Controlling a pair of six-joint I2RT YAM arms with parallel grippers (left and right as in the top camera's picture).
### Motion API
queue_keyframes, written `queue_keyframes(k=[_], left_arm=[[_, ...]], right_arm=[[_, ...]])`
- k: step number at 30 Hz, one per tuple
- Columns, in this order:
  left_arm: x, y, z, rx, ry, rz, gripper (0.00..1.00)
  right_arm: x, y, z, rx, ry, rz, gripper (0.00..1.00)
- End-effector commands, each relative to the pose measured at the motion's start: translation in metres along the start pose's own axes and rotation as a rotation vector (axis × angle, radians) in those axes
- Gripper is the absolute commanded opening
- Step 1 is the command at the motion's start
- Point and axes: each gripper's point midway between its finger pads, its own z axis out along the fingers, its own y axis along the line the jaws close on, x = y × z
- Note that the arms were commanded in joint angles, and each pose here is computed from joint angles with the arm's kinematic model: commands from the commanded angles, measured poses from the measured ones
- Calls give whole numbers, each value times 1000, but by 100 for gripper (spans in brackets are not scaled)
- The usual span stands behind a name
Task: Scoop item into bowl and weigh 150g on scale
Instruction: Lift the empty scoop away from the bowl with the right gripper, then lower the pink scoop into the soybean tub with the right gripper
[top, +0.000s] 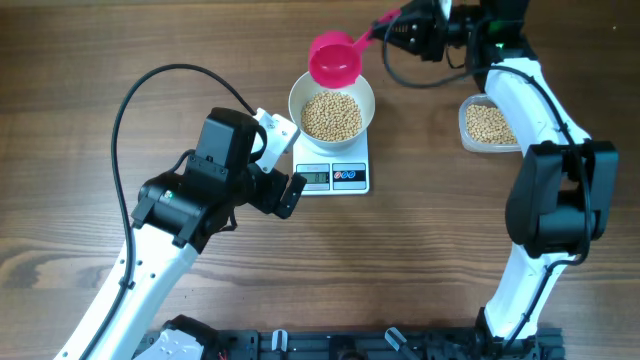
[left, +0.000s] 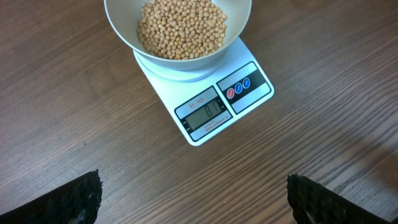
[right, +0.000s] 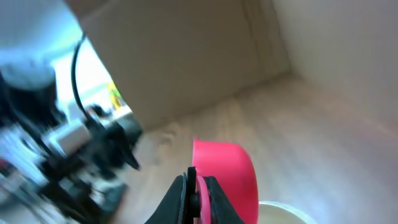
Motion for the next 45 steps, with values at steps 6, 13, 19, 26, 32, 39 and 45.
queue_keyframes(k=[6, 13, 19, 26, 32, 39, 45], left_arm=[[-2, 0, -1, 7, -8, 15, 100], [-2, 0, -1, 7, -8, 15, 100], [-2, 0, -1, 7, -8, 15, 100], [-2, 0, -1, 7, -8, 15, 100], [-2, 0, -1, 7, -8, 15, 100], [-2, 0, -1, 7, -8, 15, 100], [-2, 0, -1, 7, -8, 15, 100]], right_arm=[[-44, 13, -89, 138, -80, 182, 5], [-48, -45, -187, 423, -334, 232, 4], [-36, -55, -261, 586, -434, 283, 5], [-23, -49, -298, 975, -426, 319, 5], [16, 37, -294, 1338, -65, 309, 4], [69, 37, -279, 1572, 250, 452, 4], [62, 25, -231, 1538, 482, 224, 4]])
